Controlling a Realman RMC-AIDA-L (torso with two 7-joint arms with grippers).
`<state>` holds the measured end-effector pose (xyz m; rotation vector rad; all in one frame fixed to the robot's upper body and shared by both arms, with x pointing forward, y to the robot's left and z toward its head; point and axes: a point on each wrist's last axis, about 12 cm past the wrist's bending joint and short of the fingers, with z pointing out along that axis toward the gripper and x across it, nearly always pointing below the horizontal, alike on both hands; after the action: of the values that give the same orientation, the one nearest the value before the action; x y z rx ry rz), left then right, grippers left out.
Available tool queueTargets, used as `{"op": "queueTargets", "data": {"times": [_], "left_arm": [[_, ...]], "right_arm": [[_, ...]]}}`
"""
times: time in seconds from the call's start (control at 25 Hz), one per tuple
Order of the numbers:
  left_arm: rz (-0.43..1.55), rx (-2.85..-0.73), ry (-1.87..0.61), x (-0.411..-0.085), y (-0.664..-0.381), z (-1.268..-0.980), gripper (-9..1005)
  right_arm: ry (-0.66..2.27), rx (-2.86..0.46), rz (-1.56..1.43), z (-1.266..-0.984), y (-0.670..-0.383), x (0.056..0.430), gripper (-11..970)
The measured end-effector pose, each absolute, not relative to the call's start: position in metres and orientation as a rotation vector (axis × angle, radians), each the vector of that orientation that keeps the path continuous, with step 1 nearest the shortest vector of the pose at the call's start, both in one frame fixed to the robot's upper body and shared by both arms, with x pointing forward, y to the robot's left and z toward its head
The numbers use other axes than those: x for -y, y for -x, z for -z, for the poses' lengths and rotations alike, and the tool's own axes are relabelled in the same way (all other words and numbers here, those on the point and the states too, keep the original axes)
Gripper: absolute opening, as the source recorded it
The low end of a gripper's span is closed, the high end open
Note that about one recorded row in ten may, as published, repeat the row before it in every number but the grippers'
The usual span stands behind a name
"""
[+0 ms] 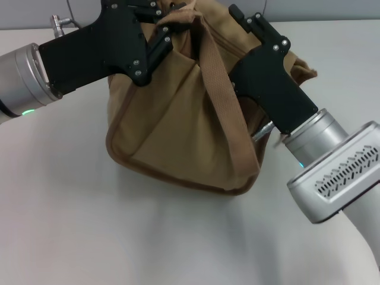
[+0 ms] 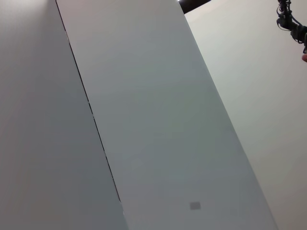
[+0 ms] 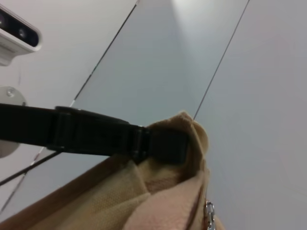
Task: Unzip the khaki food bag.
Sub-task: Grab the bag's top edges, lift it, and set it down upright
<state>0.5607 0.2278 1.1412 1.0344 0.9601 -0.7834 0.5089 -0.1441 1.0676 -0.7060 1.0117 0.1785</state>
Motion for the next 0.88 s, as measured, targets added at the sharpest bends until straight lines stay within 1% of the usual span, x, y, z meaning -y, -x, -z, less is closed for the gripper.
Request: {"op": "queueTargets", "data": {"times": [0.12, 0.64, 0.88], "left_arm": [[0.784, -0.959, -1.035, -0.228, -0.561, -1.141, 150], [0.792, -0.957, -1.043, -0.226, -0.56, -1.141, 156], [0.792, -0.958, -1.042, -0.227, -0.56, -1.141, 158]], "right_arm": [[0.68, -1.015, -0.168, -1.071, -0.513, 0.144, 629], [0.61, -0.993, -0.157, -1.081, -0.519, 0.144, 578], [0.608, -0.999, -0.156, -1.082, -0.52, 0.143, 554]]}}
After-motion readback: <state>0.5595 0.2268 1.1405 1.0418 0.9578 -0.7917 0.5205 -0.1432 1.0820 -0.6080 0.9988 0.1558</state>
